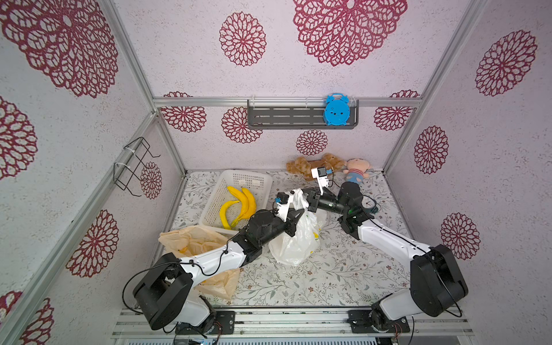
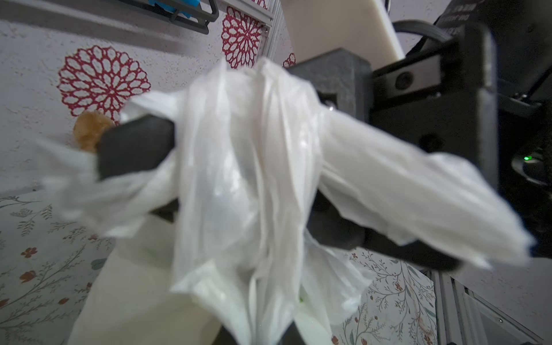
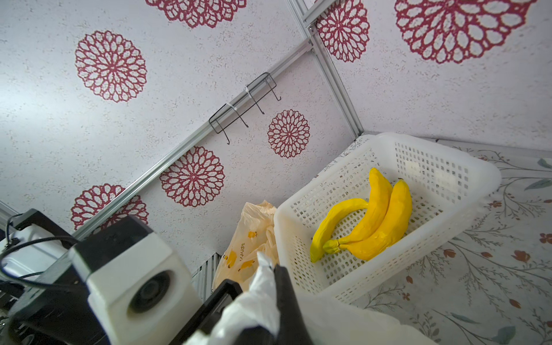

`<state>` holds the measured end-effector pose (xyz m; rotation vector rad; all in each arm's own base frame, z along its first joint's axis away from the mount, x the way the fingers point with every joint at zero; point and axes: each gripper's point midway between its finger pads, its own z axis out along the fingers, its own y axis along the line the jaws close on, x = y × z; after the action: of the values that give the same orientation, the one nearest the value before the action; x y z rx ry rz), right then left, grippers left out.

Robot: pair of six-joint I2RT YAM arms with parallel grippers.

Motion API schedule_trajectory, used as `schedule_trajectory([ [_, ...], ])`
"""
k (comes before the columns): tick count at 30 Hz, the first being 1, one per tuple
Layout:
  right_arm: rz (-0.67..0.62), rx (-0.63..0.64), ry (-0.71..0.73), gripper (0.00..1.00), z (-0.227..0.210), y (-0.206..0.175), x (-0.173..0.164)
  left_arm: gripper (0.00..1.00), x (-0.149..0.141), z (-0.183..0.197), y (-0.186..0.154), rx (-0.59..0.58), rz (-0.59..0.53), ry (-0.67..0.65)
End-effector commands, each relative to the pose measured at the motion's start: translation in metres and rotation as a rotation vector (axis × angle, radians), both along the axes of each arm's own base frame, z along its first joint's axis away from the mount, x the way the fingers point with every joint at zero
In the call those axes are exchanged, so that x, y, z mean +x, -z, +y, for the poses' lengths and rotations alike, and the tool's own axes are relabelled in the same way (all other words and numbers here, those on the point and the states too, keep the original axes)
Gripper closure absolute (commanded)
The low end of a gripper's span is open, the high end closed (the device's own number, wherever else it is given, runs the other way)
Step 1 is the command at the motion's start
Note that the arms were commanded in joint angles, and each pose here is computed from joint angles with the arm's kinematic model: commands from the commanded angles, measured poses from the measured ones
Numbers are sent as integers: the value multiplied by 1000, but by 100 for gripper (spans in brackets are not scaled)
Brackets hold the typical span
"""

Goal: Place the banana into a plastic bag & tie a knot
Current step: Cross the plastic bag at the center of the board.

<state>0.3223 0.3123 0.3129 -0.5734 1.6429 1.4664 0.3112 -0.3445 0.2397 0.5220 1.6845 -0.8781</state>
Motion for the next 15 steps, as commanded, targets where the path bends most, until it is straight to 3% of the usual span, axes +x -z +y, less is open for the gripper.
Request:
schedule_trajectory([
  [1,-146,94,-77,100,-2,-41,-28,70,-5,-3,31,54,45,8],
  [7,-177,119,-112,100,-4,-41,-39,46,-7,0,40,68,63,9],
  [15,-191,92,-104,100,-4,-23,-36,21,-22,15,26,67,81,7],
])
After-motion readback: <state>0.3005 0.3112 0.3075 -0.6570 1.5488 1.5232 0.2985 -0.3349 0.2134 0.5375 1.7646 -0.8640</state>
